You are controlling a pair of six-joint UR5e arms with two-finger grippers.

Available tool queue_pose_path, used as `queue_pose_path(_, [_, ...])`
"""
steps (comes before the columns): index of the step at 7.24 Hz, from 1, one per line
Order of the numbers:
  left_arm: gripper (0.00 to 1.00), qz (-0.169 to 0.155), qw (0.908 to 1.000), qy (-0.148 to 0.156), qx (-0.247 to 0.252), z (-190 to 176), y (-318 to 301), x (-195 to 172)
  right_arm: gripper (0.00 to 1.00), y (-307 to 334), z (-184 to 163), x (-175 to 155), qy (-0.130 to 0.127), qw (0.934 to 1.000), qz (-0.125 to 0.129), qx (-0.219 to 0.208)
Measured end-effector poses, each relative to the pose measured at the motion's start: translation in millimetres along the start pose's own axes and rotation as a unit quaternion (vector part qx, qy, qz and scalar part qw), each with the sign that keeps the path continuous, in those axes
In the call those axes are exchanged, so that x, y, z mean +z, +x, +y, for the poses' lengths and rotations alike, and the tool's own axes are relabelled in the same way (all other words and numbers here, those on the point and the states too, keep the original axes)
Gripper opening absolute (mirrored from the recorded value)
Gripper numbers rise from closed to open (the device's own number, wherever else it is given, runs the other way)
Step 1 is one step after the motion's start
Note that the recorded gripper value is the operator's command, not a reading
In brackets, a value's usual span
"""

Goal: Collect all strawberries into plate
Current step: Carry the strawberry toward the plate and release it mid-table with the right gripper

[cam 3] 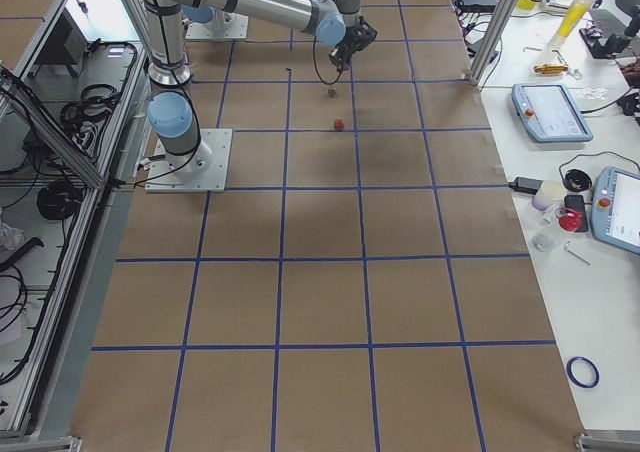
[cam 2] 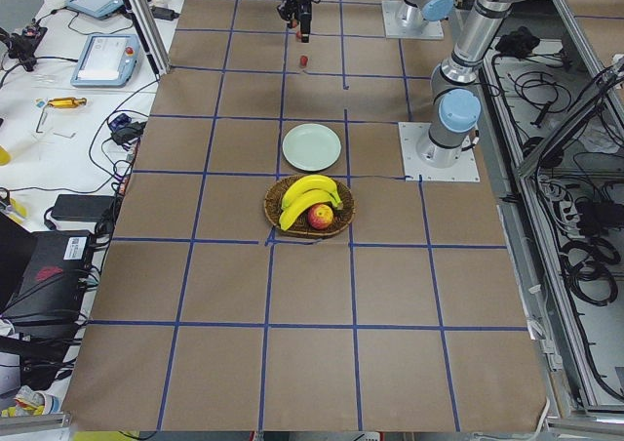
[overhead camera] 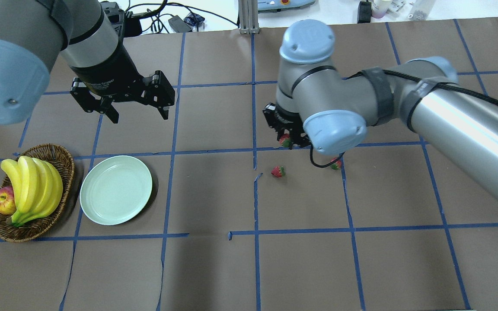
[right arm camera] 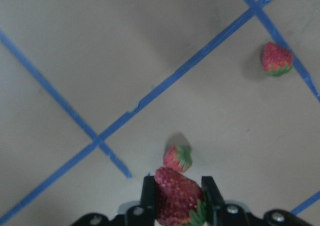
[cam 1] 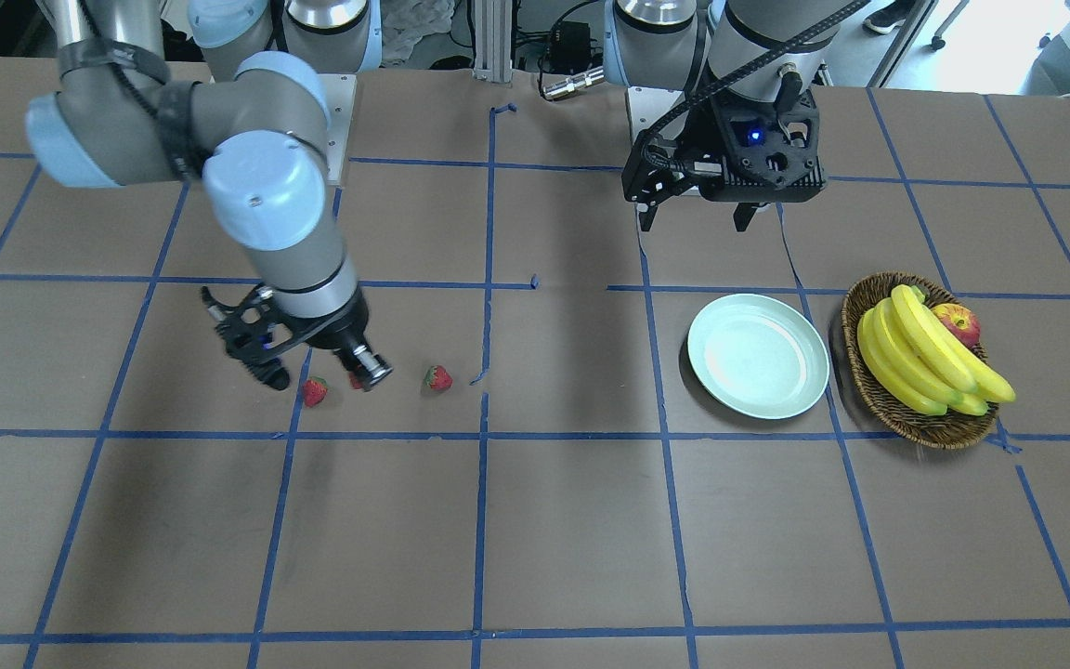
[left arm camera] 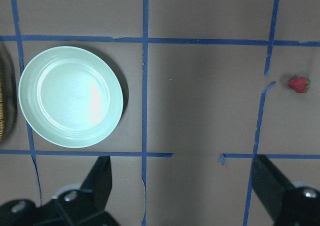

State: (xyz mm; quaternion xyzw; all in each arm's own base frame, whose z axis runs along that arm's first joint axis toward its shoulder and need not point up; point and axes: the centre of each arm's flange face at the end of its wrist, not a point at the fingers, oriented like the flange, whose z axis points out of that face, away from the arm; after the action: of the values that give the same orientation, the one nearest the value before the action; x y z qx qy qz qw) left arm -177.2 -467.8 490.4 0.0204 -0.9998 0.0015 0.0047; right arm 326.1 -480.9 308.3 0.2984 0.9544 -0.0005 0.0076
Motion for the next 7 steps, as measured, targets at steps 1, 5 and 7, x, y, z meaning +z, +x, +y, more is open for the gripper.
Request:
queue_pose_path(1, [1.00, 0.000, 1.0000, 0.001, 0.000, 0.1, -0.1, -0.4, 0.00, -28.9, 59.8, 16.3, 0.002, 0.9981, 0.001, -0.061])
queue_pose_path(5, [1.00, 0.000, 1.0000, 0.001, 0.001, 0.6, -0.1, -0.4, 1.00, -73.3, 134.6, 103.9, 0.000, 0.9898, 0.005, -0.143])
queue_pose_path(7, [1.00, 0.000, 1.0000, 0.001, 0.001, 1.0, -0.2, -0.6, 1.00, -72.0, 131.3, 95.9, 0.004, 0.9870, 0.003, -0.161])
